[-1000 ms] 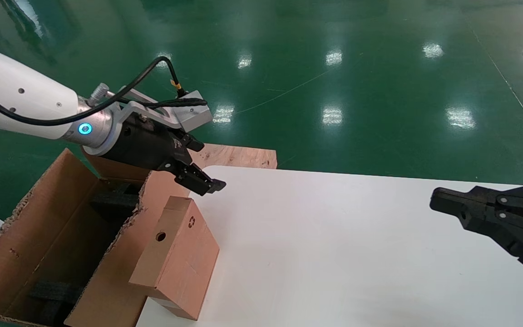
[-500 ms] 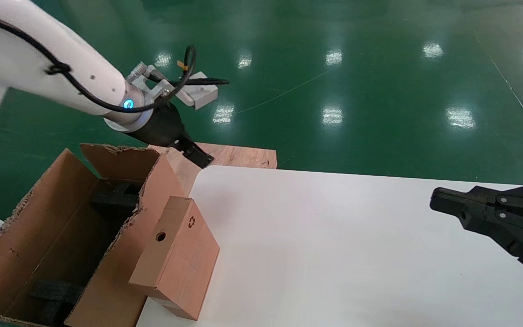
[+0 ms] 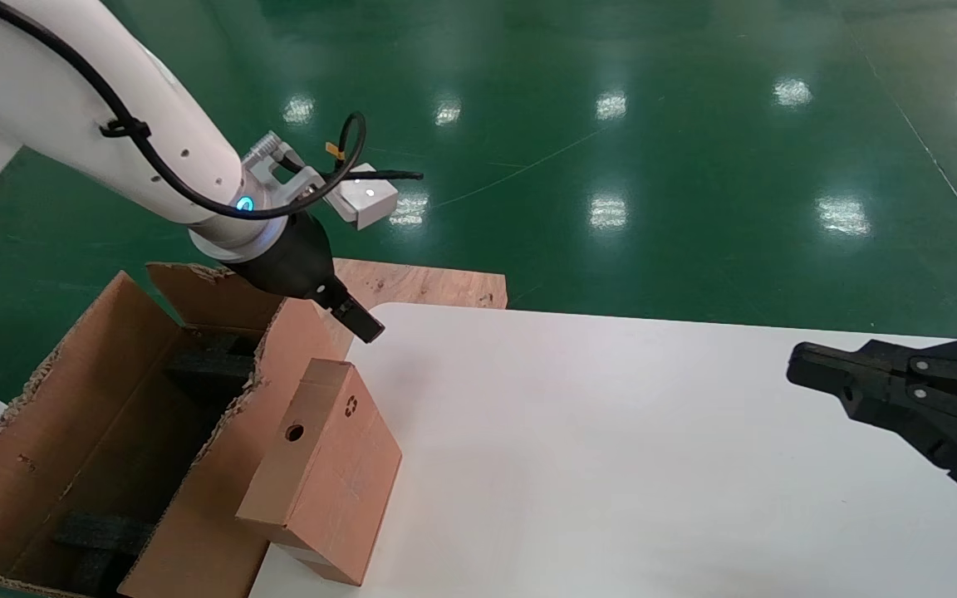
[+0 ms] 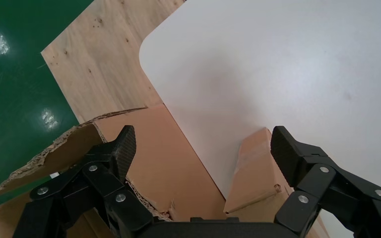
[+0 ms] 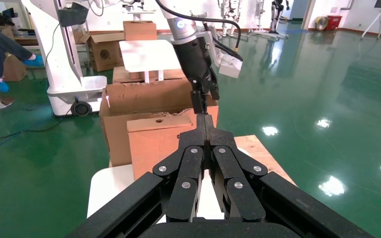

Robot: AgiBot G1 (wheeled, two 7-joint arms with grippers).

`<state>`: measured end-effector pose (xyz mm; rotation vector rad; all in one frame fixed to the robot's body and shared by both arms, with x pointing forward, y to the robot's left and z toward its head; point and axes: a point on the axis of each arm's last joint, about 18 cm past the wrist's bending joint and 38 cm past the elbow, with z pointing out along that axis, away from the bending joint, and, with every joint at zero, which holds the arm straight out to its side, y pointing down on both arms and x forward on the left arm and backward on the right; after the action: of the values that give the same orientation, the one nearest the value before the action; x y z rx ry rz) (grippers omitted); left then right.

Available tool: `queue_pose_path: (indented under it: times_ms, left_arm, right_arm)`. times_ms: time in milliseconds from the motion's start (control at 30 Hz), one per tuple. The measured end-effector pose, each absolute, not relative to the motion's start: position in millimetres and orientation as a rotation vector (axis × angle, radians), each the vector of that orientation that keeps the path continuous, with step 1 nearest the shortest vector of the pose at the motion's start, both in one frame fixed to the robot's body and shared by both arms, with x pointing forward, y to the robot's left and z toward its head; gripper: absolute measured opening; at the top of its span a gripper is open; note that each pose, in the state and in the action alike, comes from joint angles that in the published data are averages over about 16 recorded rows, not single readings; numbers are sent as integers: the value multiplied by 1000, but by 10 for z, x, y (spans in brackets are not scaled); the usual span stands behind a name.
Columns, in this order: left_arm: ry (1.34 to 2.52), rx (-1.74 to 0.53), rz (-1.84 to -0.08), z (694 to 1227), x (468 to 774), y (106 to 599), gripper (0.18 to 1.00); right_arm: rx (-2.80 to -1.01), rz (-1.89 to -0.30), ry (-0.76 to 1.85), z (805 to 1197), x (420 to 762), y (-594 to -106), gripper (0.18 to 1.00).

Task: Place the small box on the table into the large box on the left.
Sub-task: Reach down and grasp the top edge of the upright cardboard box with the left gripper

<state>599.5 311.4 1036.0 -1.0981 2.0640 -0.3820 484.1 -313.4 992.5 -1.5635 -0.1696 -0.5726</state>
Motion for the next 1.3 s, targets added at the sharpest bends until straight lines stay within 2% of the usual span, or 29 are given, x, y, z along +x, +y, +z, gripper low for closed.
queue_pose_path:
  times_ms: [567, 1300]
  left_arm:
    - [2064, -1146, -344, 10326, 6030, 3104, 1001]
    - [2191, -1189, -273, 10193, 5933, 3181, 1001]
  right_arm:
    - [-1563, -573, -169, 9926, 4841, -3135, 191]
    - [-1563, -573, -169, 9926, 4841, -3135, 191]
